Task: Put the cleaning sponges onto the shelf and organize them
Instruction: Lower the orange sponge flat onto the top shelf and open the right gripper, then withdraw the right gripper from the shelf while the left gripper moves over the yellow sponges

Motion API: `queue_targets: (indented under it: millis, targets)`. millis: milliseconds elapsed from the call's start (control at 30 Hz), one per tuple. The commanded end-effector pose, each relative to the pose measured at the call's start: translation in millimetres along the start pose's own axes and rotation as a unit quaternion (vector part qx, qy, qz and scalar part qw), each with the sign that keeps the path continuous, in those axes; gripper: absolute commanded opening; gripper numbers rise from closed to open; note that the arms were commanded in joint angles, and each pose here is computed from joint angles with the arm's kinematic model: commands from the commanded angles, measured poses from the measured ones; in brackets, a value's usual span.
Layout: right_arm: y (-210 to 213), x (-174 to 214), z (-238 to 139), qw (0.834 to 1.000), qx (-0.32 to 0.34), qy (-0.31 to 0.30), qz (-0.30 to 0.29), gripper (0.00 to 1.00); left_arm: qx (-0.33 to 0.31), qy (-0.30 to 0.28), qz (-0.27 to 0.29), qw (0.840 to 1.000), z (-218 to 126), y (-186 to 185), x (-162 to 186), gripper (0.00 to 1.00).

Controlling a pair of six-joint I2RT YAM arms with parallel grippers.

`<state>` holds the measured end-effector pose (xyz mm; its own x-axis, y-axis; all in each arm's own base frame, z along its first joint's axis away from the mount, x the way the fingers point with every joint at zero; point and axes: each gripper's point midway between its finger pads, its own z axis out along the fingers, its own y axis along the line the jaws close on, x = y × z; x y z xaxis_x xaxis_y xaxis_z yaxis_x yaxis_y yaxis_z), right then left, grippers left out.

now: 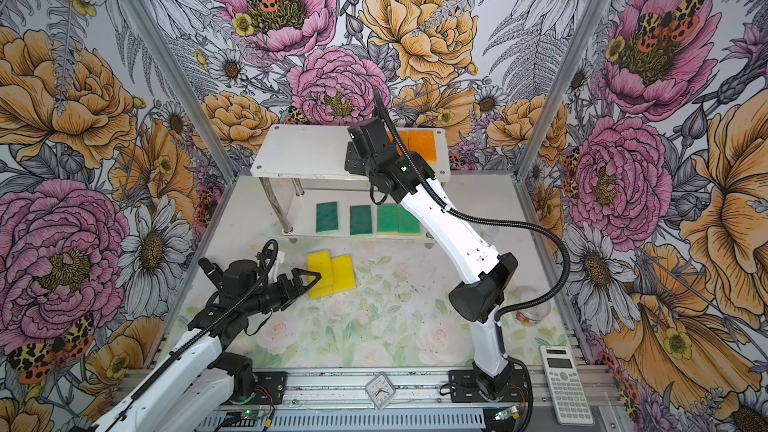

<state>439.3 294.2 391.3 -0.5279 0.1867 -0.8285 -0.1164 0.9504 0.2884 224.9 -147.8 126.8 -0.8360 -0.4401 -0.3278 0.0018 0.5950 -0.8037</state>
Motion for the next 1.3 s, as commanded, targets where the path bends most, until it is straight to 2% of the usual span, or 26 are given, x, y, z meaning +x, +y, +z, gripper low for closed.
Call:
queue_targets:
  millis: [0,500,800,967,1100,1267]
  targets:
    - [4,-9,-5,1.000,-0.011,-0.011,0.005,0.72,0.017,-0.010,0.020,1.000,-3,-11,-7,0.99]
    - [9,-13,-12,1.000,-0.021,-0.015,-0.004,0.74,0.017,-0.009,0.020,1.000,-3,-11,-7,0.99]
    - [10,-35,-44,0.998,-0.034,-0.048,-0.017,0.74,0.014,-0.011,0.020,1.000,-3,-10,-8,0.99]
    - [17,-42,-71,0.996,-0.066,-0.054,-0.026,0.74,-0.010,-0.019,0.020,1.000,-4,-3,-10,0.99]
    - [29,-33,-94,0.992,-0.117,-0.035,-0.043,0.74,-0.044,-0.027,0.015,0.999,-7,8,-13,0.99]
    - [32,8,-115,0.984,-0.152,0.013,-0.088,0.74,-0.080,-0.029,0.017,0.996,-7,17,-15,0.99]
